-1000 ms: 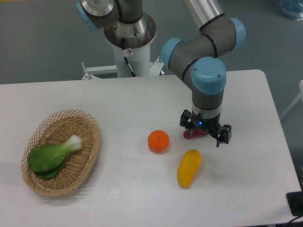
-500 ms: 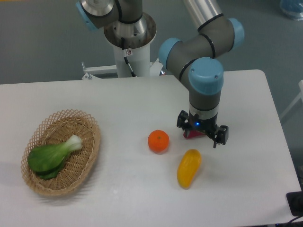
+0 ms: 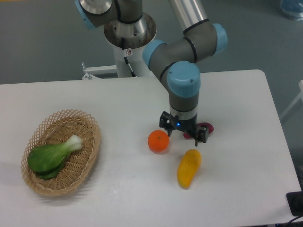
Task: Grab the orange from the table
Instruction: 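Move the gripper over the small orange and lower toward it, then close the gripper around the small orange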
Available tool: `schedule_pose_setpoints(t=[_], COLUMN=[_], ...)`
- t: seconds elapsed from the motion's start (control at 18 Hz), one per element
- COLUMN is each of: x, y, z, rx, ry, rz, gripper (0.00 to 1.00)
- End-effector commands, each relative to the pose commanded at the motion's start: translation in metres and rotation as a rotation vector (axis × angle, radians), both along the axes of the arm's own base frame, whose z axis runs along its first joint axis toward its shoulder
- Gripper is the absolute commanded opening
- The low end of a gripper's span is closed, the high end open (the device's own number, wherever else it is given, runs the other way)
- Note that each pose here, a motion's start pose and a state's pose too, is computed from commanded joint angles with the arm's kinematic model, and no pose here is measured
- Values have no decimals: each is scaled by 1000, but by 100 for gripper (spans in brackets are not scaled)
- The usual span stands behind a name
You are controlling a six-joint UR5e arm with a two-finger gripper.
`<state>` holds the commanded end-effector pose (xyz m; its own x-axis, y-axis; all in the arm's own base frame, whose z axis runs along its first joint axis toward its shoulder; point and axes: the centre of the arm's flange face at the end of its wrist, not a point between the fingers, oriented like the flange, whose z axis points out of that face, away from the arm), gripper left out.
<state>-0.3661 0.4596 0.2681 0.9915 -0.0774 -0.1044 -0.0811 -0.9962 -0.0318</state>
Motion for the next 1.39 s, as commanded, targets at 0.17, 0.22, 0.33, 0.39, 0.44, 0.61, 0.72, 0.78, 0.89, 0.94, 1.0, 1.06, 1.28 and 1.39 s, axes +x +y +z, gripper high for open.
schedule_pose_setpoints(t=[0.17, 0.22, 0.33, 0.39, 0.44, 0.61, 0.72, 0.78, 0.89, 0.94, 1.0, 1.06, 1.28, 1.39], x=[15, 19, 21, 22, 25, 41, 47, 51, 53, 53, 53, 53, 51, 49], y=[-9, -6, -5, -5, -5, 1, 5, 9, 11, 11, 12, 14, 19, 20], z=[-21, -23, -25, -27, -30, -37, -44, -46, -53, -53, -56, -58, -58, -59], rx=[-30, -33, -35, -38, -42, -54, -62, -64, -71, -71, -73, -76, -57, -62], ry=[-37, -39, -43, -46, -51, -63, -72, -74, -83, -83, -85, -85, -65, -55], rz=[-12, -21, -23, -22, -19, -40, -50, -58, -41, -38, -40, -41, -38, -38], gripper=[100, 100, 100, 100, 100, 100, 100, 100, 100, 100, 100, 100, 100, 100])
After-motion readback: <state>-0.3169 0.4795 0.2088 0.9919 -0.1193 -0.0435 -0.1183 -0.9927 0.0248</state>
